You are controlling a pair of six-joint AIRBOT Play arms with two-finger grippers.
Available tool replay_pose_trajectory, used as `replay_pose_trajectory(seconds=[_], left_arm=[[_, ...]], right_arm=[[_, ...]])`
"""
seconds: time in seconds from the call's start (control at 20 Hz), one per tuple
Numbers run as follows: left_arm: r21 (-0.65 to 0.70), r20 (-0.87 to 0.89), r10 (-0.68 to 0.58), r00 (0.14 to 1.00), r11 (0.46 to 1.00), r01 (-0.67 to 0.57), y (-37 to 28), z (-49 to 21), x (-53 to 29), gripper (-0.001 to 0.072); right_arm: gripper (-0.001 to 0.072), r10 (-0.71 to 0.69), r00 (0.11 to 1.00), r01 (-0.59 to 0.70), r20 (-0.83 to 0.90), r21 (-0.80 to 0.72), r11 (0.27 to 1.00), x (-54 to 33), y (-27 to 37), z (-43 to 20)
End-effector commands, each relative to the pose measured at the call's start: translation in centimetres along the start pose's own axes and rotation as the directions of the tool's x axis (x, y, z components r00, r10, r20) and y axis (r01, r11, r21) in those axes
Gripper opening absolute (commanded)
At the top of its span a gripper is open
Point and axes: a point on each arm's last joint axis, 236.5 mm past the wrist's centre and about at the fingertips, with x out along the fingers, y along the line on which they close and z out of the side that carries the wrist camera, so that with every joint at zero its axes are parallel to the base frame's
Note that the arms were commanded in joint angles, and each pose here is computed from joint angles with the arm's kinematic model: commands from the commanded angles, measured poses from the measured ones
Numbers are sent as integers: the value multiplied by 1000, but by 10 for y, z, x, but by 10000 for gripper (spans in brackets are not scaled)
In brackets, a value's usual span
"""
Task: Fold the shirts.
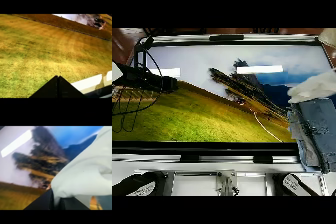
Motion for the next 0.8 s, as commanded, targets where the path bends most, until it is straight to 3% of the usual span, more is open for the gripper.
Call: replay_pose_trajectory(seconds=[0.0, 0.2, 0.35, 0.5, 0.6, 0.75], left_arm=[[23, -5, -10, 1000, 1000, 10, -7, -2, 1, 41], [37, -8, -16, 1000, 999, 16, -12, -3, 2, 41], [52, -5, -17, 1000, 999, 17, -12, -2, 2, 41], [58, -11, -18, 1000, 998, 19, -13, -4, 2, 41], [64, -13, -21, 1000, 998, 22, -16, -4, 2, 41], [72, -11, -27, 1000, 997, 28, -20, -4, 3, 41]], right_arm=[[63, -146, 988, 143, 39, 75, 987, -47, -53, 7], [63, -286, 945, 307, -160, 127, 943, -74, -100, -44], [63, -527, 802, 579, -282, 149, 802, -114, -153, -79], [63, -618, 704, 697, -349, 176, 695, -131, -181, -103], [63, -635, 649, 744, -419, 172, 646, -131, -196, -129], [64, -584, 624, 744, -520, 164, 648, -107, -207, -174]])
